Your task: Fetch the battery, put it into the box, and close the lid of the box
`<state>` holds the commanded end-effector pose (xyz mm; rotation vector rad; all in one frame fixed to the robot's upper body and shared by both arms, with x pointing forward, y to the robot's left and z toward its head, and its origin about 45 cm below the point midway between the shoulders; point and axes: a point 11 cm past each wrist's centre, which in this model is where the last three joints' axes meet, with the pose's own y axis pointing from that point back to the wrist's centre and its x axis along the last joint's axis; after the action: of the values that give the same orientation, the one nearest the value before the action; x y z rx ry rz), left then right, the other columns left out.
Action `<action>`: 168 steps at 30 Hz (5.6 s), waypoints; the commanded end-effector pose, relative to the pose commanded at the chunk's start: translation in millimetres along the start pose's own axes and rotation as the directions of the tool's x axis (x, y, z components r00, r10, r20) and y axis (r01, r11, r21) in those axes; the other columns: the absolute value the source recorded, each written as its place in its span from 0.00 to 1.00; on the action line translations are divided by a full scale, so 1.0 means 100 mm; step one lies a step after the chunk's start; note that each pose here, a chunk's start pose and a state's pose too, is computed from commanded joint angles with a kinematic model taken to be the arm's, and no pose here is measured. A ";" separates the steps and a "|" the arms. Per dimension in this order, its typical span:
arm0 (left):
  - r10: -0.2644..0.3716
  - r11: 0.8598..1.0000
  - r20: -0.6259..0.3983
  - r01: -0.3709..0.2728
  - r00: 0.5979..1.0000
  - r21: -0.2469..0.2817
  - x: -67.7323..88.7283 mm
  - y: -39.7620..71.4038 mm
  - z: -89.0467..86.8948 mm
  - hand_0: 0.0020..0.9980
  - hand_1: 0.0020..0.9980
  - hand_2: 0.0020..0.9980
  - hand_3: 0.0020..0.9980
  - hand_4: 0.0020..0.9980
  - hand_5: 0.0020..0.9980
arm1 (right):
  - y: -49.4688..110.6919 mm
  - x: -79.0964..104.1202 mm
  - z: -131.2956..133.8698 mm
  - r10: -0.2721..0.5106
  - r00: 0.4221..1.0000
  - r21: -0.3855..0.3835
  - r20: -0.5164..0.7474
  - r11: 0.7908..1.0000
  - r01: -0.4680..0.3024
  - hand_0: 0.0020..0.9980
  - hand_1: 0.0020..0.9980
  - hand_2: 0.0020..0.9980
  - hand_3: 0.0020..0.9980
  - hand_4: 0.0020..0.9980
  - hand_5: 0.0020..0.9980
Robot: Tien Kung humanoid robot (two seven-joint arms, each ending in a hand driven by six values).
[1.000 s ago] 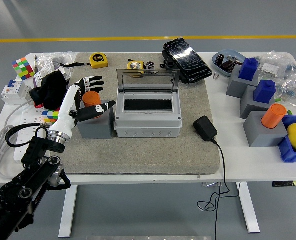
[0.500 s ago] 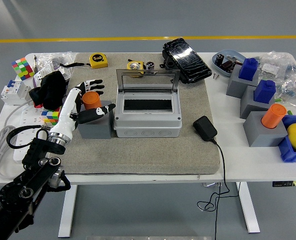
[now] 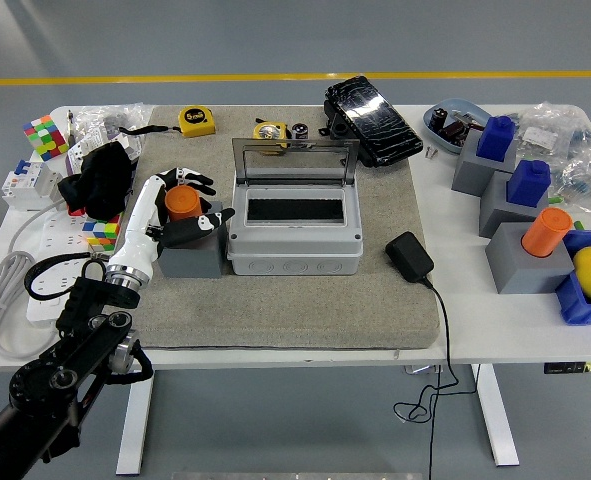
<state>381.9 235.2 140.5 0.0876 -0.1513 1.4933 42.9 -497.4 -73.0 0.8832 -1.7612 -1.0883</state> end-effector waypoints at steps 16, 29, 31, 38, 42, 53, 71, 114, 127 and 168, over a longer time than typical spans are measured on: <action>0.009 0.999 -0.054 -0.011 0.998 -0.050 -0.11 -0.08 0.09 0.16 0.12 0.15 0.20 0.53 0.00 | 0.00 0.01 0.00 0.008 1.000 0.011 0.001 1.000 -0.008 0.57 0.61 0.60 0.55 0.94 0.49; -0.211 0.943 0.247 0.264 0.946 -0.205 -0.67 -0.14 0.83 0.15 0.11 0.15 0.20 0.53 0.00 | 0.00 0.02 0.00 0.012 1.000 0.014 0.001 1.000 -0.012 0.56 0.61 0.60 0.55 0.94 0.48; -0.235 0.931 0.324 0.307 0.916 -0.195 -0.80 -0.15 0.88 0.16 0.11 0.15 0.20 0.60 0.00 | 0.00 0.02 -0.01 0.011 1.000 0.017 0.003 1.000 -0.011 0.56 0.61 0.60 0.55 0.94 0.48; -0.275 0.891 0.605 0.435 0.747 -0.132 -1.21 -0.23 0.98 0.18 0.12 0.16 0.21 0.66 0.00 | 0.00 0.03 -0.02 0.012 1.000 0.017 0.004 1.000 -0.013 0.56 0.61 0.60 0.55 0.94 0.48; -0.270 0.876 0.722 0.474 0.637 -0.090 -1.38 -0.30 1.01 0.18 0.13 0.17 0.22 0.75 0.00 | 0.00 0.03 -0.01 0.013 1.000 0.015 0.002 1.000 -0.014 0.57 0.60 0.60 0.55 0.94 0.48; -0.252 0.872 0.849 0.489 0.465 -0.009 -1.54 -0.47 0.99 0.19 0.14 0.17 0.24 0.92 0.00 | 0.00 0.02 -0.01 0.012 1.000 0.014 -0.005 1.000 -0.012 0.56 0.60 0.60 0.55 0.94 0.48; -0.246 0.864 0.864 0.504 0.439 -0.010 -1.52 -0.50 0.92 0.38 0.54 0.49 0.64 1.00 0.12 | 0.00 0.00 -0.03 0.008 1.000 0.019 -0.010 1.000 -0.008 0.56 0.60 0.60 0.55 0.94 0.48; -0.250 0.911 0.803 0.413 0.541 0.006 -0.74 -0.17 0.79 0.38 0.48 0.45 0.53 1.00 0.22 | 0.00 0.03 -0.01 0.012 1.000 0.021 -0.003 1.000 -0.012 0.56 0.60 0.59 0.55 0.93 0.48; -0.251 0.917 0.791 0.399 0.558 0.010 -0.69 -0.14 0.76 0.38 0.49 0.46 0.54 1.00 0.23 | 0.00 0.03 -0.02 0.012 1.000 0.023 -0.005 1.000 -0.012 0.56 0.60 0.59 0.55 0.93 0.47; -0.348 0.873 0.686 0.488 0.639 -0.012 -1.51 -0.13 0.88 0.38 0.49 0.47 0.54 1.00 0.26 | 0.00 0.00 -0.02 0.008 1.000 0.024 -0.009 1.000 -0.008 0.57 0.60 0.59 0.55 0.93 0.47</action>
<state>380.6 72.4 204.9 0.4755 -0.8145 0.9026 44.2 -498.1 -72.2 0.8940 -1.7722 -1.0582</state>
